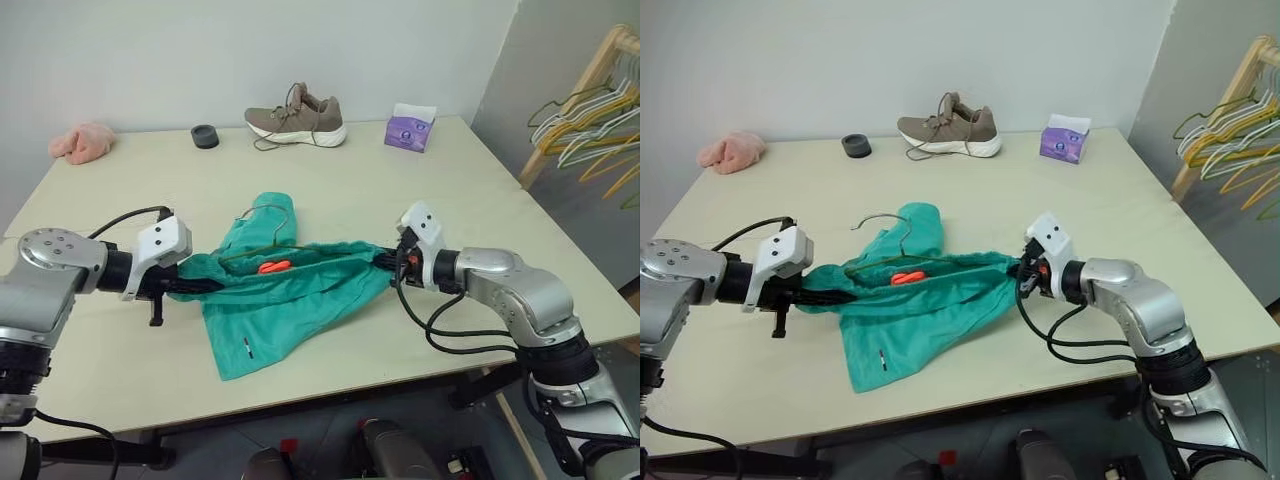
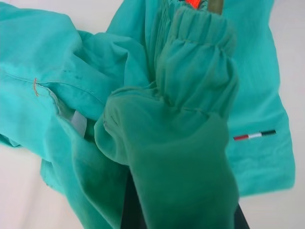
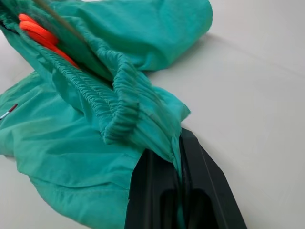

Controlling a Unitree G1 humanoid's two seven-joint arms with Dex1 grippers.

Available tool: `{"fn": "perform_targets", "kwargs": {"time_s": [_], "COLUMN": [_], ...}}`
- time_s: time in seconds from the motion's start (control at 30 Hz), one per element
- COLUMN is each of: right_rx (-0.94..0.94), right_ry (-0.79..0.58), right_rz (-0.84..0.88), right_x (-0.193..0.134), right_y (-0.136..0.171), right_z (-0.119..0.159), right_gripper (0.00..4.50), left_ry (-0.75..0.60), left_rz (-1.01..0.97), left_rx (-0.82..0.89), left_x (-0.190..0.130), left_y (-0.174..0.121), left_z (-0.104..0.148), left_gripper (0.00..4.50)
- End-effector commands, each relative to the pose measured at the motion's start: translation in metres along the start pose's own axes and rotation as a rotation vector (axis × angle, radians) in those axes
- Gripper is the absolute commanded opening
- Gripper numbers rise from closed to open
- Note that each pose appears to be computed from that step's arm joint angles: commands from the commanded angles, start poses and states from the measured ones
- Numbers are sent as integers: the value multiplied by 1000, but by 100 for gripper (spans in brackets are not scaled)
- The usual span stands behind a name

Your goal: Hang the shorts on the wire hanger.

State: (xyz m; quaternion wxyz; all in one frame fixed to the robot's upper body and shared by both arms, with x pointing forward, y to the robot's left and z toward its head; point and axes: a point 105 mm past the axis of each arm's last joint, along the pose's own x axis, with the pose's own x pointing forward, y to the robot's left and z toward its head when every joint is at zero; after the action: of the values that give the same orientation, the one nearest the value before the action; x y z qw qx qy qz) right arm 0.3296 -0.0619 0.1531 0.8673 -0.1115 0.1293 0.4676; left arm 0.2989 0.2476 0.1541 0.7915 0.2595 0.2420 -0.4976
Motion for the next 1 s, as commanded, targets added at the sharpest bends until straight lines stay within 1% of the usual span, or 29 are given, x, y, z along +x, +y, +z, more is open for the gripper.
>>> {"fn": "perform_targets", "kwargs": {"time_s": [0.03,0.17,0.27,0.33,0.37,0.47,0.6,0.73,0.87,1.0], "right_rx": [-111,-247,-335,-434,-454,-425,-395,-378,-423,-459], "right_ry": [-78,-86,-75,-20,5,56,115,126,156,198], "right_rz": [14,18,30,56,61,38,4,29,140,222], "right_x": [-1,-5,-9,-14,-16,-23,-27,-17,7,22], "right_y": [8,13,18,24,24,15,0,-3,5,7], "right_z": [31,39,39,31,27,17,4,0,-1,-2], "right_gripper": [2,98,207,274,310,411,411,411,411,411], "left_ry": [-28,-31,-41,-47,-49,-62,-55,-47,-44,-45], "left_rz": [3,-22,-42,-56,-60,-73,-82,-89,-97,-103], "left_rx": [16,10,6,10,12,11,18,24,36,47], "left_x": [3,7,10,14,15,17,17,18,20,21], "left_y": [0,-4,-7,-9,-10,-12,-13,-14,-14,-14], "left_z": [11,11,13,15,15,18,17,16,18,21], "left_gripper": [0,0,0,0,0,0,0,0,0,0]}}
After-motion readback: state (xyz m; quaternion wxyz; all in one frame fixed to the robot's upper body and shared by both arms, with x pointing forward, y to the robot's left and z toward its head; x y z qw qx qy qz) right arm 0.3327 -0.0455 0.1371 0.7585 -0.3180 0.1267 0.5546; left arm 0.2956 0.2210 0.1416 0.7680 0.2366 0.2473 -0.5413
